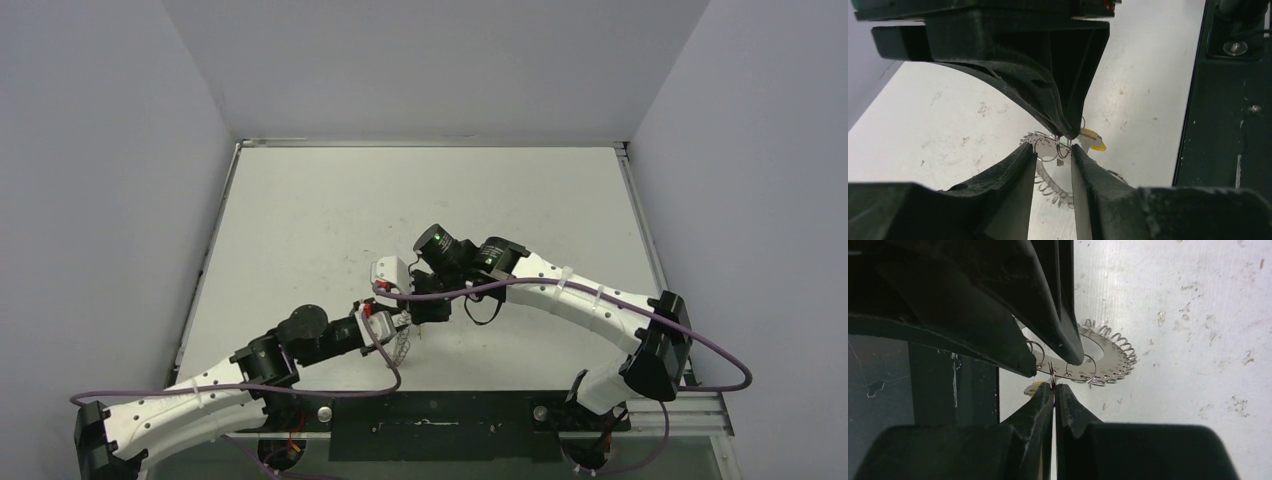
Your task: Put the keys on the keyring
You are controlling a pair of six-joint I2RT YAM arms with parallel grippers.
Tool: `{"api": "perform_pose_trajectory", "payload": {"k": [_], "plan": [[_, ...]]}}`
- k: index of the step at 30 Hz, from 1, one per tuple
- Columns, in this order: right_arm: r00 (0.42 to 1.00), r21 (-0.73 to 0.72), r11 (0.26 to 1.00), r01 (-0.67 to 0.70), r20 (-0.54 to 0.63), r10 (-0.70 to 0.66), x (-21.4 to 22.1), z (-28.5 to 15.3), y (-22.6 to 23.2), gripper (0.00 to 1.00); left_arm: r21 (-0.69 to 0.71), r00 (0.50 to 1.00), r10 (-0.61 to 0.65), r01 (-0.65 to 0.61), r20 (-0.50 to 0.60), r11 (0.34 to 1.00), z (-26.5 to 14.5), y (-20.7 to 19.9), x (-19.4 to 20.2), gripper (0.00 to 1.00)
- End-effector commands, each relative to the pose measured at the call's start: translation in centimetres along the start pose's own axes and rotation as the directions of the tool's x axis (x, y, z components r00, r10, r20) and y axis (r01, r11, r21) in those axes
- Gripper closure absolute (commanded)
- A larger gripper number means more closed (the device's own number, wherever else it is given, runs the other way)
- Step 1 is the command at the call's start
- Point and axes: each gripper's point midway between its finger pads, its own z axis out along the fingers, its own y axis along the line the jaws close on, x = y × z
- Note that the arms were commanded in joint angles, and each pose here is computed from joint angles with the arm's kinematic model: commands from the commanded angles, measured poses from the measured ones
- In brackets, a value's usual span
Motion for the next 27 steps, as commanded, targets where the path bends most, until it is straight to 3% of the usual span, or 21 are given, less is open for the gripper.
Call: {"api": "perform_pose_trajectory", "payload": {"k": [1, 7, 17, 23, 27], "plan": [[1.000, 0.033, 0.999, 0.008, 0.004, -0.008, -1.3, -0.7, -0.2, 1.00, 0.028, 0.999, 0.031, -0.030, -0.036, 0.999, 0.4, -0.1, -0.2, 0.71], [1.000, 0.019, 1.000, 0.014, 0.024, -0.014, -1.8, -0.6, 0.2, 1.00, 0.064, 0.997, 0.034, -0.030, -0.063, 0.997, 1.1, -0.7, 0.7, 0.75], [1.000, 0.008, 1.000, 0.015, 0.022, -0.015, -1.8, -0.1, 0.3, 1.00, 0.055, 0.999, 0.024, -0.026, 0.039, 0.998, 1.8, -0.7, -0.9, 0.76], [0.999, 0.012, 1.000, 0.021, 0.031, -0.021, -2.1, -0.3, 0.4, 1.00, 0.058, 1.000, 0.022, -0.022, 0.008, 0.998, 1.8, -0.8, -0.2, 0.88], [0.998, 0.016, 0.999, 0.029, 0.053, -0.029, -2.5, -0.5, 0.4, 1.00, 0.059, 0.999, 0.028, -0.027, -0.015, 0.998, 1.8, -0.8, 0.3, 0.87]]}}
